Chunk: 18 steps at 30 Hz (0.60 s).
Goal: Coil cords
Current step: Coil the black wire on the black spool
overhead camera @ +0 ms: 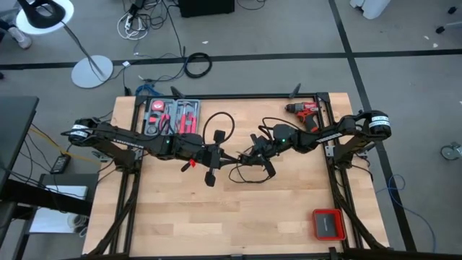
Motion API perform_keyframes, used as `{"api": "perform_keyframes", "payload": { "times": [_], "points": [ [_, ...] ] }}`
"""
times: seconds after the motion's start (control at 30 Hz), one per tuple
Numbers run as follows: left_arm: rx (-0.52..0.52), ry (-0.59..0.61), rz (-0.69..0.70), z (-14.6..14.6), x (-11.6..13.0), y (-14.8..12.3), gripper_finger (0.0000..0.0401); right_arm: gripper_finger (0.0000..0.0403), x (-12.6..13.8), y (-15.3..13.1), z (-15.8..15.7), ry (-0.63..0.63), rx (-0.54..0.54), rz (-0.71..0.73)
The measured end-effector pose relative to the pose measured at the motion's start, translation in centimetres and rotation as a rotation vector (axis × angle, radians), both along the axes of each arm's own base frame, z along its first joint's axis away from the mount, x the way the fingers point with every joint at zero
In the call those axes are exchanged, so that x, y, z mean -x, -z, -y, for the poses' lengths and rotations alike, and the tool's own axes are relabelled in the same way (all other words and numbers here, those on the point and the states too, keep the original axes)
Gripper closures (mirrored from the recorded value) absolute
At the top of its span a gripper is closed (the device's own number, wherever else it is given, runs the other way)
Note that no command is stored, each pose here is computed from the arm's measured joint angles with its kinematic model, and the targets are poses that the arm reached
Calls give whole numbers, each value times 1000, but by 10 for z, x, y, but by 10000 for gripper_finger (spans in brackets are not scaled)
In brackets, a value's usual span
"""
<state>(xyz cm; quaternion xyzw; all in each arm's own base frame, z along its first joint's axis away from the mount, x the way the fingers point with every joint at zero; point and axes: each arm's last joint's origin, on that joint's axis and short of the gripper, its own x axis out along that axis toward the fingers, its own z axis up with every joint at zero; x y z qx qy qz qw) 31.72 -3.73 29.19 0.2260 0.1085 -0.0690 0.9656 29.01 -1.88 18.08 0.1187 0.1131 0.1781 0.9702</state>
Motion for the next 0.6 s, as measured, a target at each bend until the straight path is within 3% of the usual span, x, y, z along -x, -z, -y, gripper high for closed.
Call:
{"api": "perform_keyframes", "payload": {
  "times": [0.6],
  "points": [
    [-5,-22,-1,-1,0,0,401,377,0,1,-1,14,31,-4]
  ]
}}
